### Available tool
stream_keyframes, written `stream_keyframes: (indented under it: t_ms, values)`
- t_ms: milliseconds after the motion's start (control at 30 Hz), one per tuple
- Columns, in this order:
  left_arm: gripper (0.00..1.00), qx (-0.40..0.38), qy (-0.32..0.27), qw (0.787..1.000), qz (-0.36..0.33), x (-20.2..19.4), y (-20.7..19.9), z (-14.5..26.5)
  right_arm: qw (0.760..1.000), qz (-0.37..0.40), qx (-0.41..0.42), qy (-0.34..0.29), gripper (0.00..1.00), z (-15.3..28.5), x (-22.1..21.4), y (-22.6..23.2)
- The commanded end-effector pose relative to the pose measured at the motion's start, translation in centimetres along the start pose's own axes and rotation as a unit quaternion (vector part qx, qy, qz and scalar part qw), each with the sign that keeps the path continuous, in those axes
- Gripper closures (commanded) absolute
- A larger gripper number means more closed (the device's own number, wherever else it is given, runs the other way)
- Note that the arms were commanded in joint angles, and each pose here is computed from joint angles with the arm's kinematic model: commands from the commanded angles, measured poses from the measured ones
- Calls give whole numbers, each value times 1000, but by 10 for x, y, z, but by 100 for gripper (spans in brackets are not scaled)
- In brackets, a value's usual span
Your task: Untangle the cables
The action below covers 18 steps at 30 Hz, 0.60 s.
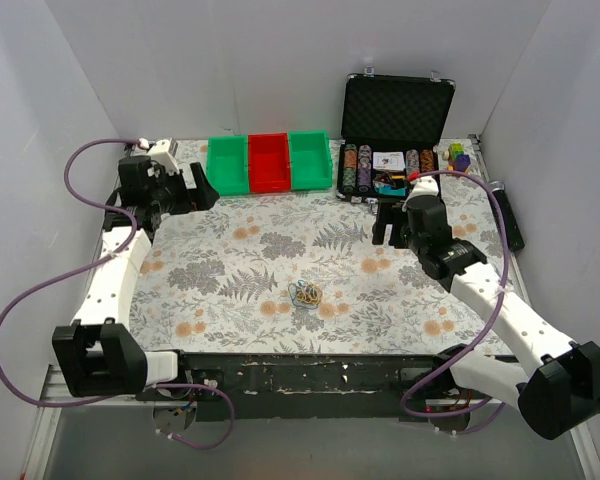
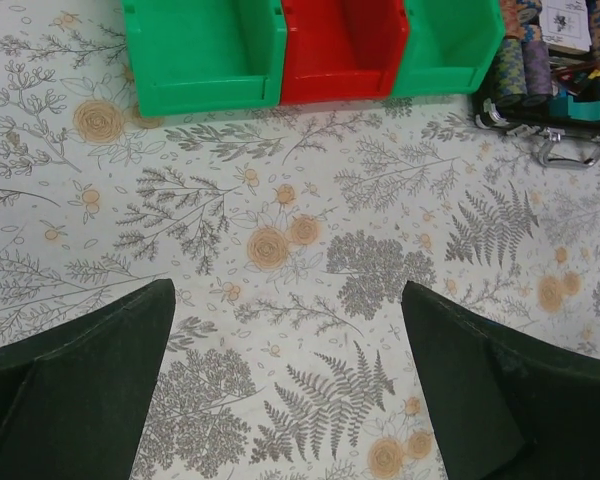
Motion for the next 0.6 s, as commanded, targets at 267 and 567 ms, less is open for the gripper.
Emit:
stream_keyframes:
  t_ms: [267,567]
  values:
    - [2,80,-33,995,50,65,29,-114,998,57,11,-8,6,-11,-14,28]
    - [2,154,-26,985,77,74,57,-221,995,87,28,-26,5,-11,-19,51]
Point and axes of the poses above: each gripper's point midway between its finger pads, its own z axis back along the fingers, its own y axis along the line the jaws close on, x = y × z, the point moved 10 cm from there along z, back along the fingers, and after that the axes turned 5 degrees about z, right-handed, at the moved point
